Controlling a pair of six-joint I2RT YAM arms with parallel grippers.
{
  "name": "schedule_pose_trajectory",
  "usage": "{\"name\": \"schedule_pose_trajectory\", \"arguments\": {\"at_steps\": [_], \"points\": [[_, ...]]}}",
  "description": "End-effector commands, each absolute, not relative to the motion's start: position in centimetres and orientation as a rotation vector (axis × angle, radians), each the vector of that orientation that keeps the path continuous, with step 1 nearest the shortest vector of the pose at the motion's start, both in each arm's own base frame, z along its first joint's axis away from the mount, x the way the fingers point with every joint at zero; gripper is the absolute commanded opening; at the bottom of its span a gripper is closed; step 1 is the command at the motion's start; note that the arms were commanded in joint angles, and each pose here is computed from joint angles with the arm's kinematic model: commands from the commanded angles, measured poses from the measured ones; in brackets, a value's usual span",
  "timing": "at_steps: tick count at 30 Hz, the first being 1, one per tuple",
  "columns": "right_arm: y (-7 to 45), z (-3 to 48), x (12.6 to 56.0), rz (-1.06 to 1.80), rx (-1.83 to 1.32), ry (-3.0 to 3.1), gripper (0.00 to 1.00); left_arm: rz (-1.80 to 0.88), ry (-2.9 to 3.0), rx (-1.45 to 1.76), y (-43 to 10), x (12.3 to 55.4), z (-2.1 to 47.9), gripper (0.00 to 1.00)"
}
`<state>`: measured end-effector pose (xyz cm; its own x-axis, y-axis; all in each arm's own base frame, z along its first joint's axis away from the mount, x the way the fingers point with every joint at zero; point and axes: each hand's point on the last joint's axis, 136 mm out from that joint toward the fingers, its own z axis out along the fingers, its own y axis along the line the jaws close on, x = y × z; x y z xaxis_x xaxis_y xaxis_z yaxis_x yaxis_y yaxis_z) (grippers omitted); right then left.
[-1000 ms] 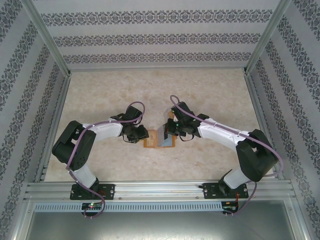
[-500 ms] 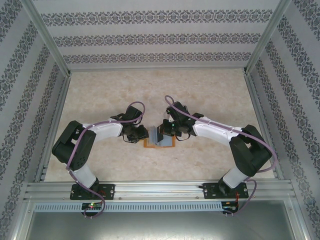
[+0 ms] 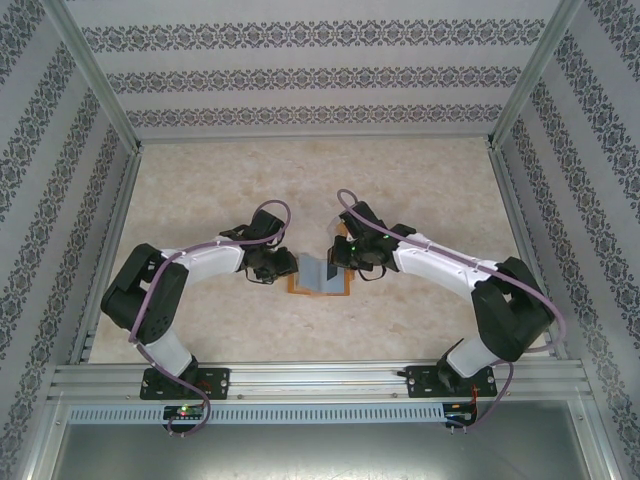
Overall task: Put the credit cards into the card holder
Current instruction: Flip over the card slot in the card holder.
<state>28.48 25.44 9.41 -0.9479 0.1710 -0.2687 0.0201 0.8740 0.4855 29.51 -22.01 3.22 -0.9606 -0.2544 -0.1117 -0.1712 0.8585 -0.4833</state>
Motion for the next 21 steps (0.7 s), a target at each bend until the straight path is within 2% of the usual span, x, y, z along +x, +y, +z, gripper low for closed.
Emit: {"name": "schedule_pose_trajectory", "arguments": {"at_steps": [1,11,21], "points": [[24.1,9.3,28.4,0.66,0.158,2.732,0.01,-0.744,2.813,-0.247,-22.8,30.2,5.3,0.3],[24.1,9.0,28.3,0.68,0.173,2.737,0.01,-0.705,2.816,-0.086,-24.7,30.1,7.2,0.4],[23.9,9.0,27.9,0.723,0.199,2.721,0.01,-0.671,2.806,-0.079,-24.8,30.1,7.3,0.46]]}}
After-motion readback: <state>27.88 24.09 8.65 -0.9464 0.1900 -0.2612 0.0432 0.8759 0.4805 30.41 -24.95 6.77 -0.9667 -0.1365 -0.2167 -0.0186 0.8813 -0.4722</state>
